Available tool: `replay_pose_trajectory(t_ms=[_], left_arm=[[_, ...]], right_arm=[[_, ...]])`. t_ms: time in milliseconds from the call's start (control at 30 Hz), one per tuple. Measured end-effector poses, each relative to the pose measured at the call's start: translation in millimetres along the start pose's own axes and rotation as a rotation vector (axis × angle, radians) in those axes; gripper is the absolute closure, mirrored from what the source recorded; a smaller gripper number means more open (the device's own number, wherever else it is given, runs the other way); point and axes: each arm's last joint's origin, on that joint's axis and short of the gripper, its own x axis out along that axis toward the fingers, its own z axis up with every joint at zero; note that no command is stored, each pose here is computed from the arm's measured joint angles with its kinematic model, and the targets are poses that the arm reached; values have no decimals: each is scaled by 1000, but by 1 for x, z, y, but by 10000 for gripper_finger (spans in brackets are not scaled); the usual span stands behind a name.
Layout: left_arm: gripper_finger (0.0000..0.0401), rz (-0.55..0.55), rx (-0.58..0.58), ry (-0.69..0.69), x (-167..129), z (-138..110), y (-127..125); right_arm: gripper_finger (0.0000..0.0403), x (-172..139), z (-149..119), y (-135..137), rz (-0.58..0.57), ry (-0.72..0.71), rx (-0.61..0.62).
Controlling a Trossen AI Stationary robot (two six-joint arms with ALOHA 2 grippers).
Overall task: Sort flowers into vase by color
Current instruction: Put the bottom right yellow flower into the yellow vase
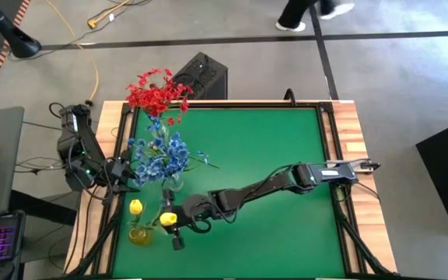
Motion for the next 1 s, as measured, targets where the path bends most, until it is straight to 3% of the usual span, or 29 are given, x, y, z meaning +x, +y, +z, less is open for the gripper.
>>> replay_pose_trajectory(t_ms=[500, 700, 900, 1000], left_arm=[[243, -1, 0, 1, 0, 0, 0], [243, -6, 0, 5, 0, 0, 0], [243, -14, 0, 11, 0, 0, 0], [243, -15, 8, 11, 0, 0, 0]], right_arm=[[201, -22, 29, -12, 51, 175, 137], [178, -56, 51, -12, 54, 426, 148], [182, -104, 75, -13, 19, 691, 224], [189, -126, 81, -13, -41, 822, 206]])
